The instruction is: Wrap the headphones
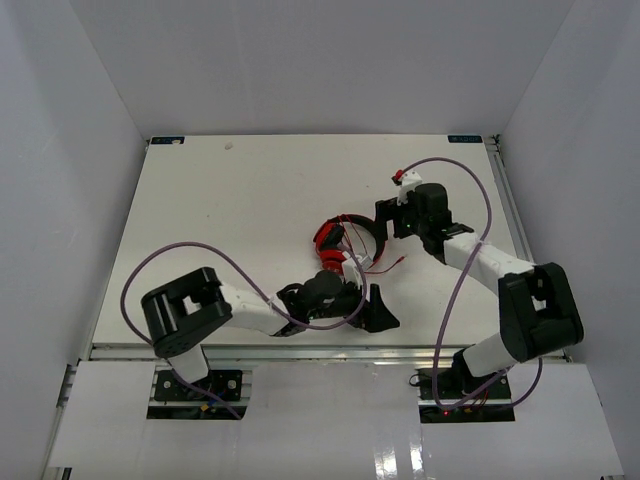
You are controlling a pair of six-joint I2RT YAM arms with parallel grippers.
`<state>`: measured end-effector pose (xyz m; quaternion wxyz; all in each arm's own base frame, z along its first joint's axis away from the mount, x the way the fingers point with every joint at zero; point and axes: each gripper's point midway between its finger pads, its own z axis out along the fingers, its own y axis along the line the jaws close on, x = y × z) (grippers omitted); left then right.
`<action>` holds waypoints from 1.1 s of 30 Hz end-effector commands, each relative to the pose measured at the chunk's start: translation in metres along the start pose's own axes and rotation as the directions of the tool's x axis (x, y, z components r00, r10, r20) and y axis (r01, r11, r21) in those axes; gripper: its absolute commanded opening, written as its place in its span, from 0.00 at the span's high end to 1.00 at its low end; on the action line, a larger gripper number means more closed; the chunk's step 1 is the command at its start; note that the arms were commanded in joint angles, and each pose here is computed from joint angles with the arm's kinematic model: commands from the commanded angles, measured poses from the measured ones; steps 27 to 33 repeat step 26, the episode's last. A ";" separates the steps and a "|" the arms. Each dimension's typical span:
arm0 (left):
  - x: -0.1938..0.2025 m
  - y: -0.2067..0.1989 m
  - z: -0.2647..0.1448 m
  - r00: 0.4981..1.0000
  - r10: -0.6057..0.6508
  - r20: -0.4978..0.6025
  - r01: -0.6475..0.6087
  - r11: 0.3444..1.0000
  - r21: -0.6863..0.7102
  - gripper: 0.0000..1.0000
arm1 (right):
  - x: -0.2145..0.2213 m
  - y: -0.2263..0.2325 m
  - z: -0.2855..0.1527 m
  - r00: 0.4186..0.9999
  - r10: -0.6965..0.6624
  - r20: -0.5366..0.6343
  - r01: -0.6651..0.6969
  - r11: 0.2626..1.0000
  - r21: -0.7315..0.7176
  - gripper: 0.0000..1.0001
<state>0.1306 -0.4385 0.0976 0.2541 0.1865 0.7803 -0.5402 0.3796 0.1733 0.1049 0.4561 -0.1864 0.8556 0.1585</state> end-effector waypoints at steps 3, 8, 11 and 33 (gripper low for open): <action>-0.042 -0.036 -0.063 0.961 0.256 0.100 -0.247 0.964 -0.095 0.04 | -0.033 0.022 -0.066 0.960 -0.238 0.150 0.265 0.944 -0.196 0.10; -0.095 -0.012 -0.143 0.887 0.390 0.249 -0.269 0.872 -0.408 0.02 | -0.022 0.023 -0.099 0.961 -0.252 0.113 0.270 0.944 -0.191 0.10; -0.117 -0.011 -0.188 0.839 0.428 0.335 -0.240 0.844 -0.480 0.02 | -0.028 0.012 -0.115 0.981 -0.164 0.102 0.174 0.980 -0.092 0.10; -0.076 -0.010 -0.220 0.875 0.309 0.373 -0.181 0.922 -0.342 0.02 | -0.038 -0.013 -0.159 0.969 -0.098 0.225 0.068 0.988 0.136 0.10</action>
